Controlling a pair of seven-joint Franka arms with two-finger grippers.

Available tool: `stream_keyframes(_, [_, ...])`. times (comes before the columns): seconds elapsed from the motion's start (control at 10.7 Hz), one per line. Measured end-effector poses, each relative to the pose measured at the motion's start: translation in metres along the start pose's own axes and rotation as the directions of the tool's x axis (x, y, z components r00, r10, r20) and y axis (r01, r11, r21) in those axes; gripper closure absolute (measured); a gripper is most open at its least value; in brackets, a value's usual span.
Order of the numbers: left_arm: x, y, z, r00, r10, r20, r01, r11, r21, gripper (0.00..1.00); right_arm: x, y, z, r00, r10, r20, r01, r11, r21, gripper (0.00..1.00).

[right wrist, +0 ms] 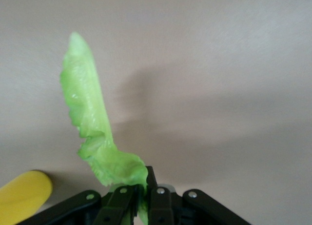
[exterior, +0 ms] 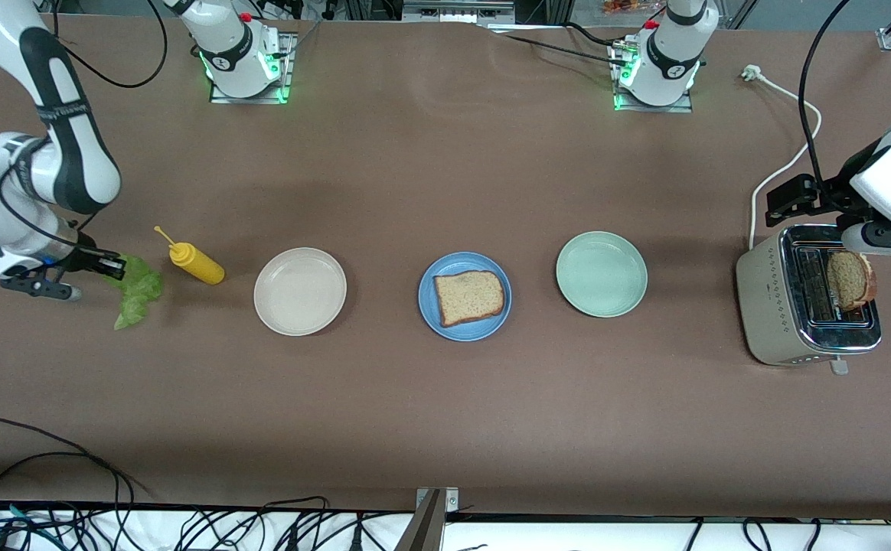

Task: Make sandwich in blue plate with both arms
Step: 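Grasp the green lettuce leaf with the right gripper and lift it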

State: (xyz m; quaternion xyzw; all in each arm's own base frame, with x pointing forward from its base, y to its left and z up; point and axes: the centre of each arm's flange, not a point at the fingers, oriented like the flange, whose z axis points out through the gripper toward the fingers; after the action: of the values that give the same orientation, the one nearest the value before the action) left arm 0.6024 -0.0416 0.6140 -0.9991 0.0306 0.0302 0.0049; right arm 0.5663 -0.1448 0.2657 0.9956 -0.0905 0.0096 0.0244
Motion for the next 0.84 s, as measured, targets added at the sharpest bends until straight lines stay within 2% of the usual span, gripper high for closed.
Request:
stream_keyframes(0.37, [-0.016,0.0,-0.006,1.0,0.0,0.011,0.0,1.0,0.002,0.0,0.006,0.009,-0.085,0.999,0.014,-0.049,-0.013,1.0,0.005,0.93])
stream_keyframes(0.56, [-0.021,-0.003,0.001,1.0,-0.006,0.026,0.006,1.0,0.004,0.0,0.006,0.011,-0.13,0.999,0.017,-0.045,-0.017,1.0,0.009,0.93])
stream_keyframes(0.84, [-0.033,-0.005,0.006,0.999,0.032,0.014,-0.032,0.999,0.005,0.0,0.001,0.012,-0.205,0.997,0.054,-0.046,-0.054,0.998,0.017,0.93])
